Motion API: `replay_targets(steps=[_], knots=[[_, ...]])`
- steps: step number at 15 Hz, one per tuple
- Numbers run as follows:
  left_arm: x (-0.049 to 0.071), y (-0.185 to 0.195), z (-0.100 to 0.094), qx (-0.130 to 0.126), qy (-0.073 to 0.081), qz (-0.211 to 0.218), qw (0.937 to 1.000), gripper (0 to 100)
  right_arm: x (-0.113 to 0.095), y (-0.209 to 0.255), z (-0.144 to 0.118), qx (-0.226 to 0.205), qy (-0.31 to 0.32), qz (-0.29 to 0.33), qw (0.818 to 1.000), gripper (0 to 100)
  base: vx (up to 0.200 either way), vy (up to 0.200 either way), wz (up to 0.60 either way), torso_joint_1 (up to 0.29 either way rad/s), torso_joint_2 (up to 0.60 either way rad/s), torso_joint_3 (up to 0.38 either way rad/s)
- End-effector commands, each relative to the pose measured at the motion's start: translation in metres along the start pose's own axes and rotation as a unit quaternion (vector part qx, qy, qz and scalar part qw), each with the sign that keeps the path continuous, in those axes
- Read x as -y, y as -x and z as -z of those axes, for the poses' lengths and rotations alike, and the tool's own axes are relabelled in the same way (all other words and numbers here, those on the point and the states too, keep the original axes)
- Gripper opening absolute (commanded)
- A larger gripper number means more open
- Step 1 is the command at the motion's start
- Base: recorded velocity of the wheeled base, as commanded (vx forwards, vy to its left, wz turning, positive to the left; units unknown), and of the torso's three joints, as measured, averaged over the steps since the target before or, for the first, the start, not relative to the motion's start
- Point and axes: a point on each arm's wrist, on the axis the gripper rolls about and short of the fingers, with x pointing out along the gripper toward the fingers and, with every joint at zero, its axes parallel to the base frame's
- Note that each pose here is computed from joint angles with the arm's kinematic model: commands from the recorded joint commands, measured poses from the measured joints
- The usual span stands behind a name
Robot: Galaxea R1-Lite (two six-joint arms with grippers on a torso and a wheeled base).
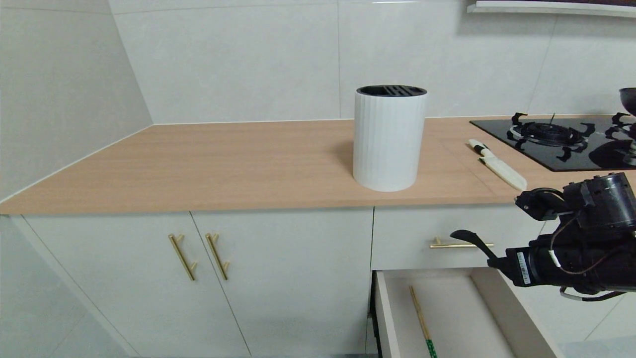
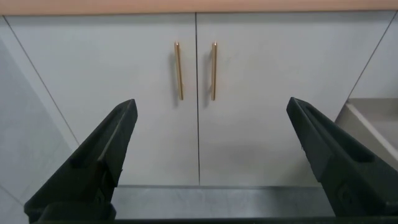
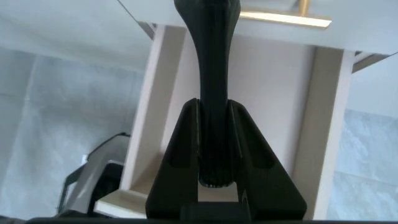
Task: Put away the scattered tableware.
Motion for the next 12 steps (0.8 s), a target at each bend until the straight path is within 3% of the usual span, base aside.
replay_targets(steps=[1, 12], knots=[[0.000, 0.000, 0.000, 0.000, 0.000, 0.000, 1.0000, 100, -0.001, -0.009, 0.003, -0.016, 0.001, -0.001, 1.000, 0, 0.000, 0.000, 0.00, -0.183, 0.46, 0.276], [0.000, 0.000, 0.000, 0.000, 0.000, 0.000, 1.0000, 100, 0.001, -0.024, 0.008, -0.041, 0.000, 0.004, 0.999, 0, 0.000, 0.000, 0.00, -0.136, 0.42, 0.277]])
